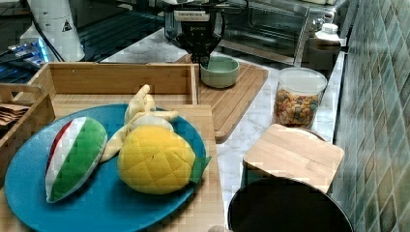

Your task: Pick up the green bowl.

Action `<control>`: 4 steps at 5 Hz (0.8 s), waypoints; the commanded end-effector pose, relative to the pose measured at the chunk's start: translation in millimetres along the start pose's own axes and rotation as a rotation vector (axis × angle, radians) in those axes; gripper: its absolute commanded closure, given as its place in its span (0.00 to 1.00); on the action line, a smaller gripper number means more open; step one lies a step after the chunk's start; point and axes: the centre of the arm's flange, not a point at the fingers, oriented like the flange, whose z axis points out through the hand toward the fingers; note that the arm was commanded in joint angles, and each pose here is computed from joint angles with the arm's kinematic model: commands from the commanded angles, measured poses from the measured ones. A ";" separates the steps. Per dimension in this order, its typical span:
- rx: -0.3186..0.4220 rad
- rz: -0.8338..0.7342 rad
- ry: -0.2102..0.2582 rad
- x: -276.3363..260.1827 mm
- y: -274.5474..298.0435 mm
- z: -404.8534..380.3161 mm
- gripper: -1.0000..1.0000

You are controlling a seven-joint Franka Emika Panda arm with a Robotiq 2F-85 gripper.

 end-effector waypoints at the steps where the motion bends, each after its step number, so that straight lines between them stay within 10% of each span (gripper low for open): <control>1: 0.032 -0.095 -0.018 -16.4 -23.2 -56.8 1.00; 4: 0.035 -0.199 0.004 2.9 -62.2 -222.6 1.00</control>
